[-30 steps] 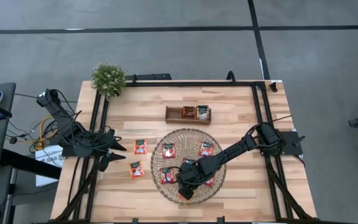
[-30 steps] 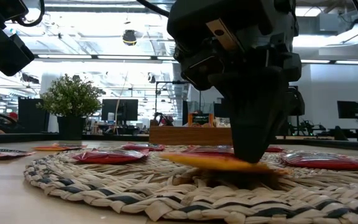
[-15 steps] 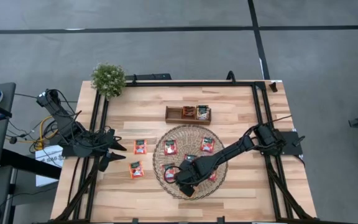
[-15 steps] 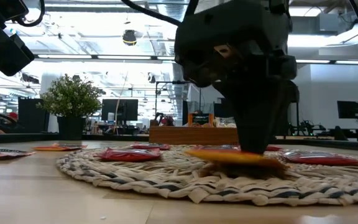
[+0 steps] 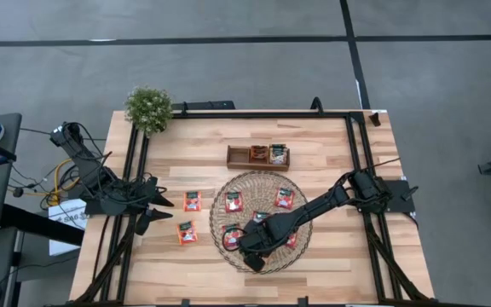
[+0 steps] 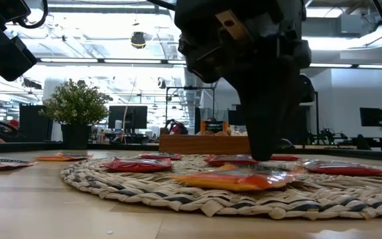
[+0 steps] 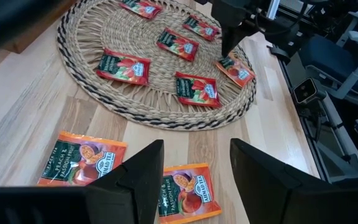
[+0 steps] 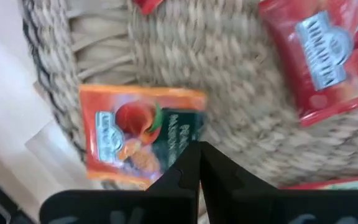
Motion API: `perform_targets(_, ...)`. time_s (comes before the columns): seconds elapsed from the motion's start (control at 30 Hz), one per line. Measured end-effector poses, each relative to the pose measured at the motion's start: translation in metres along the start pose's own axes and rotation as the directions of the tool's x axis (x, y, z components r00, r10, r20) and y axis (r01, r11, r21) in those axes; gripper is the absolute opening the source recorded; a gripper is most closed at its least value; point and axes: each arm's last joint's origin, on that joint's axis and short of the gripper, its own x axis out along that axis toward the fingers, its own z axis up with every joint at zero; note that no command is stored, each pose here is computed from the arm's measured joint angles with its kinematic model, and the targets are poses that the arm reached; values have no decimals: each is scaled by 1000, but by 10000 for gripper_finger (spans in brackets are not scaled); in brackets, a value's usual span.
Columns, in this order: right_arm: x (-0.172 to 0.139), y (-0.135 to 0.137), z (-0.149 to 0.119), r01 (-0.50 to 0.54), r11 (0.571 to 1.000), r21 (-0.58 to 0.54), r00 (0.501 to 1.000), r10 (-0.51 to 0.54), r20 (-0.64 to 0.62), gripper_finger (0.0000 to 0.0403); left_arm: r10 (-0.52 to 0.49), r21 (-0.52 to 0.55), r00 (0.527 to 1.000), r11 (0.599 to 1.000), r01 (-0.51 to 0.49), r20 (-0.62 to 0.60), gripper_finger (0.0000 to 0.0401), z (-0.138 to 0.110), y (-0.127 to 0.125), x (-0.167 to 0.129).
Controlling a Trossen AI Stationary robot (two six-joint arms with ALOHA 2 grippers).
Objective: Pick & Place Tea
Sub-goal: Put the pink tea bag into the middle section of the wooden organizer
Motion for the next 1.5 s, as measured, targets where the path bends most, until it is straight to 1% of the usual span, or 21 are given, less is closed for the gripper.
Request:
perform_targets(0.13,-1,0,1,-5,1000,3,1000,5,-4,0,-1,0,1000,1000,1,0,177,0,0,0)
perform_targets(0.37,-2,-6,5,19,1000,20,1000,-18,-17,0,-1,0,1000,1000,1,0,177,0,0,0)
perform_targets(0.47,-3,-5,6,-1,1000,5,1000,1,-22,0,-1,0,1000,1000,1,0,177,0,0,0)
perform_targets(0.6,-3,-5,5,-25,1000,-2,998,25,-60,3,0,11,1000,1000,0,0,177,0,0,0)
perform_targets(0.73,-3,-4,4,-36,999,2,996,36,-78,31,3,16,1000,1000,-3,3,177,0,0,0)
perform_targets(1.0,-3,-4,4,-38,999,25,996,40,-77,127,3,20,1000,1000,-3,3,177,0,0,0)
perform_targets(1.13,-4,-4,5,-35,998,55,997,39,-72,161,3,20,1000,1000,-3,3,177,0,0,0)
perform_targets(1.23,-3,-4,5,-36,997,74,997,41,-70,174,2,20,1000,1000,-2,3,177,0,0,0)
perform_targets(1.33,-2,-3,5,-41,996,76,997,46,-61,177,2,20,1000,1000,-3,3,177,0,0,0)
perform_targets(1.37,0,-3,5,-48,995,83,997,52,-55,176,2,20,1000,1000,-2,3,177,0,0,0)
perform_targets(1.5,6,-9,2,-12,995,102,997,19,-69,162,2,20,1000,1000,-2,3,177,0,0,0)
